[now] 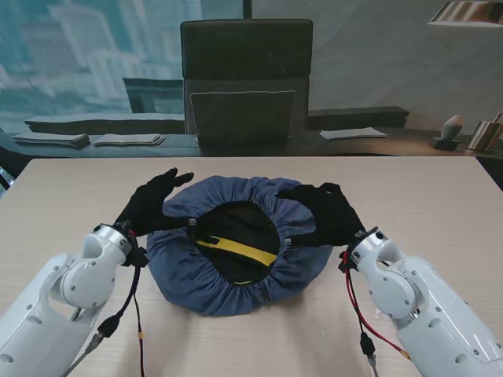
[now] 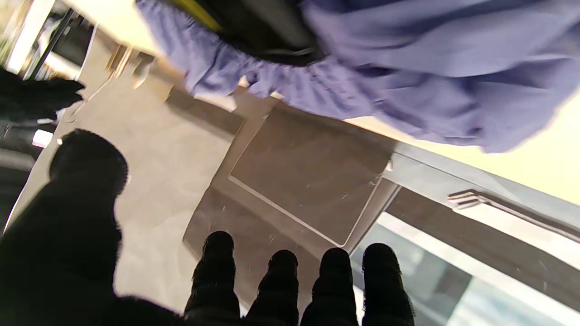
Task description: Fit a rain cover over a backpack
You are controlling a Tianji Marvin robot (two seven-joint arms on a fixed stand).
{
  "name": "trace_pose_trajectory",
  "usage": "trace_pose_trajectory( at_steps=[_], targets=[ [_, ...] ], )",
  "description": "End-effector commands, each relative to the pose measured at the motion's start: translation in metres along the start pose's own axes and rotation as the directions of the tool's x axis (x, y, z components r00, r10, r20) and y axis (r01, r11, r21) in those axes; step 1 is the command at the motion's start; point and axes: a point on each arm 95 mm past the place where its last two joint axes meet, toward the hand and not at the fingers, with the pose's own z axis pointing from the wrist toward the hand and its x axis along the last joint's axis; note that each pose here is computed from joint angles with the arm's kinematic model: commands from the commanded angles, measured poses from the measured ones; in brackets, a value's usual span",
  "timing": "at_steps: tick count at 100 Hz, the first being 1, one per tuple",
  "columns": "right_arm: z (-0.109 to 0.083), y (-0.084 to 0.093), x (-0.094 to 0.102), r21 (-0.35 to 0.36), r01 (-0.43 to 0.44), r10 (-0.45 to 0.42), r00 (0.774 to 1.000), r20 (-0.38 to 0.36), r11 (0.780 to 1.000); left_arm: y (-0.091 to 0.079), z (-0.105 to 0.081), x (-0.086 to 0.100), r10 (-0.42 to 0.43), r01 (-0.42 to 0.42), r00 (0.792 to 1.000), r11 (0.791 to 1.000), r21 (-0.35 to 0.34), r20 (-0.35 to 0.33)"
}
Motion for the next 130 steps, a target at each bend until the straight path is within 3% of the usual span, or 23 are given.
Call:
trace_pose_trajectory(
  at_steps=[1, 8, 17, 32, 45, 52, 64, 85, 130],
  targets=[
    [-0.002, -0.005, 0.006, -0.028, -0.039, 0.039, 0.999, -0.004, 0.999, 0.011, -0.002, 0.014, -0.038, 0.039, 0.999, 0.999, 0.033, -0.033],
    [-0.004, -0.005, 0.015, -0.076, -0.151, 0.150, 0.989, -0.013, 0.986, 0.017, -0.003, 0.024, -0.105, 0.109, 0.993, 0.992, 0.062, -0.059],
    [-0.004, -0.008, 0.027, -0.126, -0.300, 0.302, 0.953, -0.004, 0.946, 0.027, -0.002, 0.035, -0.167, 0.174, 0.981, 0.982, 0.069, -0.094],
    [-0.006, -0.022, 0.040, -0.117, -0.497, 0.505, 0.861, 0.055, 0.860, 0.044, 0.000, 0.044, -0.218, 0.224, 0.967, 0.974, 0.030, -0.128],
    [-0.008, -0.030, 0.049, -0.157, -0.640, 0.657, 0.746, 0.107, 0.752, 0.060, 0.002, 0.039, -0.294, 0.296, 0.949, 0.955, -0.001, -0.110],
    [-0.008, -0.031, 0.049, -0.183, -0.662, 0.685, 0.719, 0.117, 0.727, 0.065, 0.003, 0.034, -0.298, 0.298, 0.950, 0.954, -0.015, -0.097],
    [-0.008, -0.031, 0.042, -0.200, -0.652, 0.679, 0.723, 0.126, 0.731, 0.069, 0.004, 0.027, -0.304, 0.302, 0.950, 0.953, -0.035, -0.074],
    [-0.010, -0.029, 0.034, -0.207, -0.610, 0.639, 0.759, 0.125, 0.765, 0.071, 0.007, 0.025, -0.320, 0.319, 0.945, 0.947, -0.032, -0.065],
    [-0.010, -0.031, 0.035, -0.201, -0.607, 0.636, 0.761, 0.130, 0.768, 0.074, 0.008, 0.027, -0.338, 0.337, 0.940, 0.941, -0.039, -0.053]
  ],
)
